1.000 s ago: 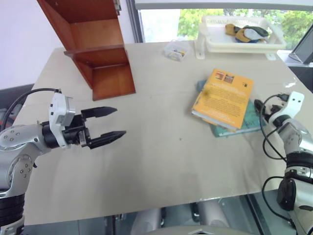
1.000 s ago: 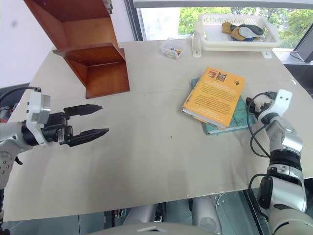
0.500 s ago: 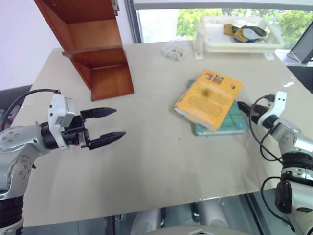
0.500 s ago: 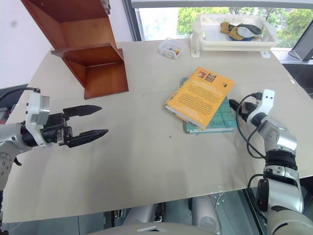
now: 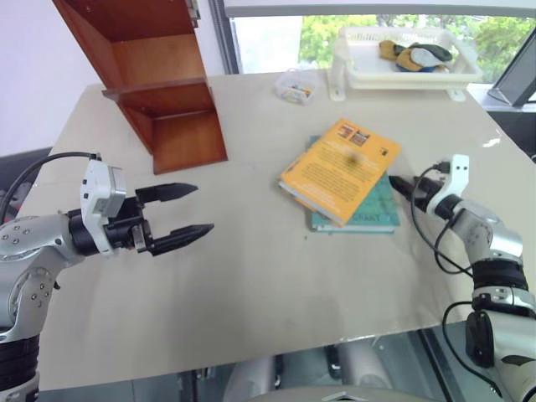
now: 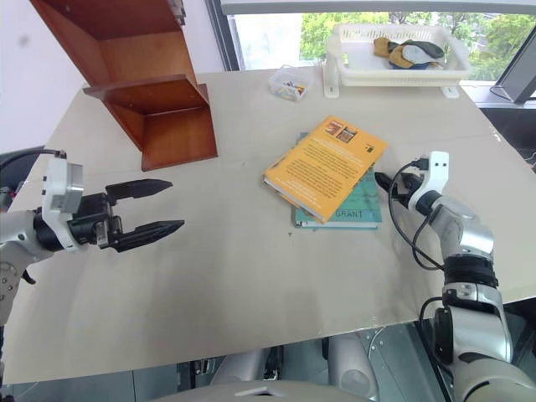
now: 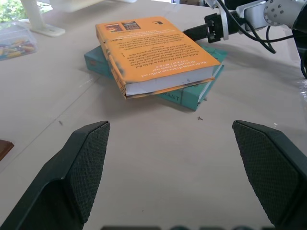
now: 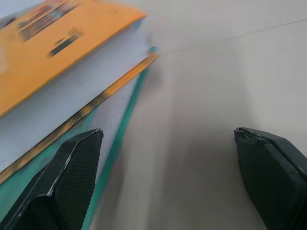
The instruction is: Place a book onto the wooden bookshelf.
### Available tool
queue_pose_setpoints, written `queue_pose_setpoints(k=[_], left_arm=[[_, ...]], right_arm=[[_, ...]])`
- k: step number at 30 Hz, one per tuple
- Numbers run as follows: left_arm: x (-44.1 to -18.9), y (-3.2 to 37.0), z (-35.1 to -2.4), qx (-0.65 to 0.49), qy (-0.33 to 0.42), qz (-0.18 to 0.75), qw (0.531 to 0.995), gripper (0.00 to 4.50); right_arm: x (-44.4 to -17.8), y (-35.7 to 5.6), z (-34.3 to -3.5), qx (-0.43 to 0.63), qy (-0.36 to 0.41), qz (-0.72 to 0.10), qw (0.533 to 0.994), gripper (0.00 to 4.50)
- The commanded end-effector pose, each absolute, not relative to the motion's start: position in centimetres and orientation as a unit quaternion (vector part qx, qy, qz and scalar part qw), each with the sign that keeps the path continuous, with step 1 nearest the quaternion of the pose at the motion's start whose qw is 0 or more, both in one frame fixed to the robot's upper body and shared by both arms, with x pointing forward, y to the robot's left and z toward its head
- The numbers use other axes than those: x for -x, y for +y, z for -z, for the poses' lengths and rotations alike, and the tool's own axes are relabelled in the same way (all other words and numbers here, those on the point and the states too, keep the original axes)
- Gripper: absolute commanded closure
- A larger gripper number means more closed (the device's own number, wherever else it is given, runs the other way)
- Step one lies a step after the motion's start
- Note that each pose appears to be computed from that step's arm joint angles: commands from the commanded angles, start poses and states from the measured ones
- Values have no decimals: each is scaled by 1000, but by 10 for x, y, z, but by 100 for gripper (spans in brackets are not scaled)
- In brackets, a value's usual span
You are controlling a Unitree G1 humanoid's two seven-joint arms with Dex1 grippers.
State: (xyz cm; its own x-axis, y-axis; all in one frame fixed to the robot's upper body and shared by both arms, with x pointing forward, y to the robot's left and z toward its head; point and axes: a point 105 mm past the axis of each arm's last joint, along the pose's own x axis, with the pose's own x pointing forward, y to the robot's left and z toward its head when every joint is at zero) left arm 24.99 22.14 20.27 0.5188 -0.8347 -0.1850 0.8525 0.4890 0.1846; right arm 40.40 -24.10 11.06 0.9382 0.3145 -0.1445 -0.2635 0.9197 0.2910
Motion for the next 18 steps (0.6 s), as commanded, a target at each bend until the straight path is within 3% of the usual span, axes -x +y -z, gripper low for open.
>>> queue_pose_setpoints(k=[1, 18], left_arm=[[-247, 221, -214, -145, 17, 488, 861, 8], [-248, 222, -219, -154, 10, 486, 860, 8]], right_arm=[[-408, -250, -132, -122, 58, -142, 981, 0], [-452, -201, -127, 2, 69, -181, 981, 0]])
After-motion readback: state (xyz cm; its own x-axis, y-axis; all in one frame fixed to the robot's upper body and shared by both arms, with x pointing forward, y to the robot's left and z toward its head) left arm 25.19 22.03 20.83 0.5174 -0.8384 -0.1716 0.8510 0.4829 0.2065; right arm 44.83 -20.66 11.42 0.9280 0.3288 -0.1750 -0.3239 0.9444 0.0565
